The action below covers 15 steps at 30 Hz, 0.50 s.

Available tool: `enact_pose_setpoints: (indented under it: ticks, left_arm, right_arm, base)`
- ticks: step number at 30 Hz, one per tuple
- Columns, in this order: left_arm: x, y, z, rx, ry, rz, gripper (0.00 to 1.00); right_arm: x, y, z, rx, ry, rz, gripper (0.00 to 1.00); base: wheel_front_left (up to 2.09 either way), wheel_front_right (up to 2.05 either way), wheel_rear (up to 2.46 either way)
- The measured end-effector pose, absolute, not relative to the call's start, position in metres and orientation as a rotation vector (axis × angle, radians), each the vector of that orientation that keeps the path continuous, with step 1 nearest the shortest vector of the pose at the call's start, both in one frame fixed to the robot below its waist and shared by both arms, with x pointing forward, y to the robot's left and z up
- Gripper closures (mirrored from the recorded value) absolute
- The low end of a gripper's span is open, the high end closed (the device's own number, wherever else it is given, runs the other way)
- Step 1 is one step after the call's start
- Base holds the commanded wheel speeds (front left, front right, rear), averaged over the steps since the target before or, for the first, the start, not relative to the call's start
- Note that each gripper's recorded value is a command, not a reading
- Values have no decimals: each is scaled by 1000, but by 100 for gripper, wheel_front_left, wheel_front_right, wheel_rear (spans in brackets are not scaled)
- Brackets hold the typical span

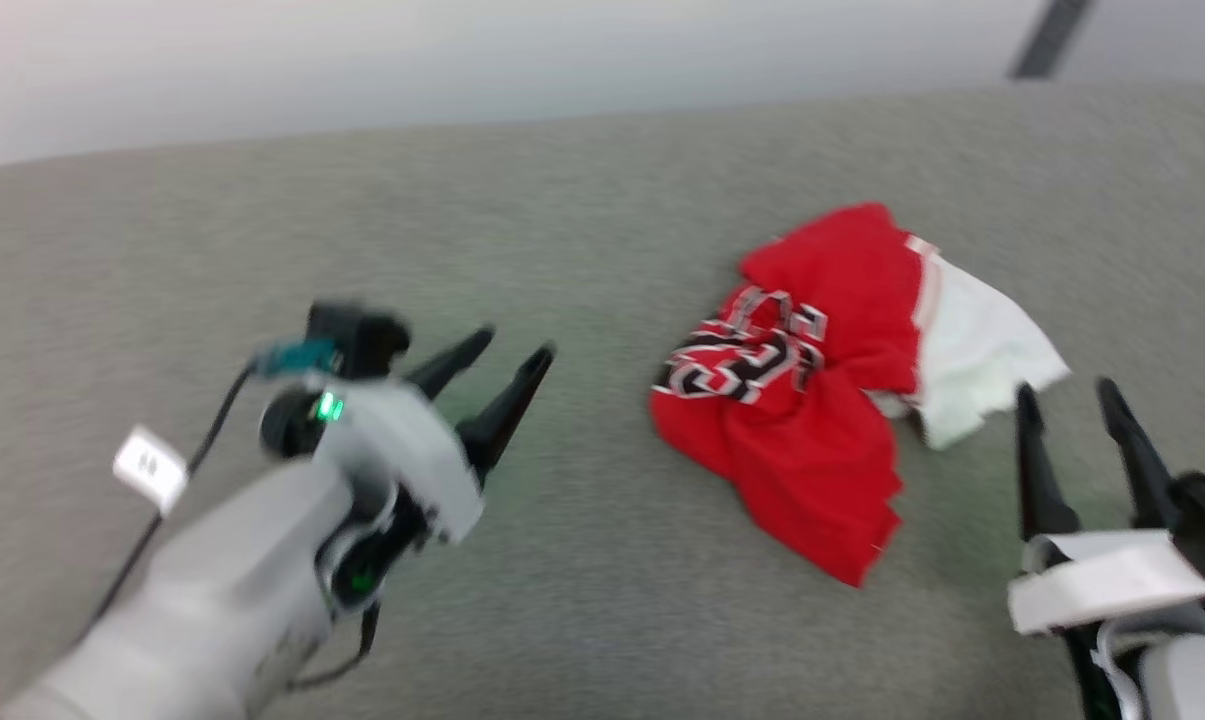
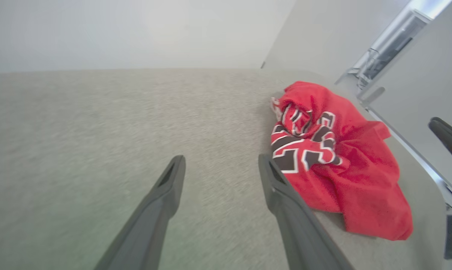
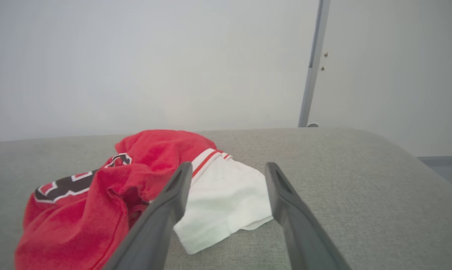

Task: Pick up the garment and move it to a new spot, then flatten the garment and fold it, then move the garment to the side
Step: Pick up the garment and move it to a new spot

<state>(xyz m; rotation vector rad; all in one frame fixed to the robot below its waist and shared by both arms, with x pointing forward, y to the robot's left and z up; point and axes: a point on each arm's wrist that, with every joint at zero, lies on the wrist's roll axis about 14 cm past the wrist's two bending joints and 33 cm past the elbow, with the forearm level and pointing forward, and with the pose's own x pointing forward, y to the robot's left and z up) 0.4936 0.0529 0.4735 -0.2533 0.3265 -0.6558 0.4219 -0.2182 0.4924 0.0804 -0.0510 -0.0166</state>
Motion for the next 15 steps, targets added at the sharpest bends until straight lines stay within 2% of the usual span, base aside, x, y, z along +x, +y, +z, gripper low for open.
enact_pose_setpoints:
  ticks: [8,15]
  left_arm:
    - [448,151,464,-430,287,-335,0]
    - [397,227,463,-399,200,-119,0]
  right_arm:
    - [421,-209,482,40,-15,45,0]
    - [423,-195,485,38,-20,98,0]
  base:
    - [0,0,0]
    - [0,0,0]
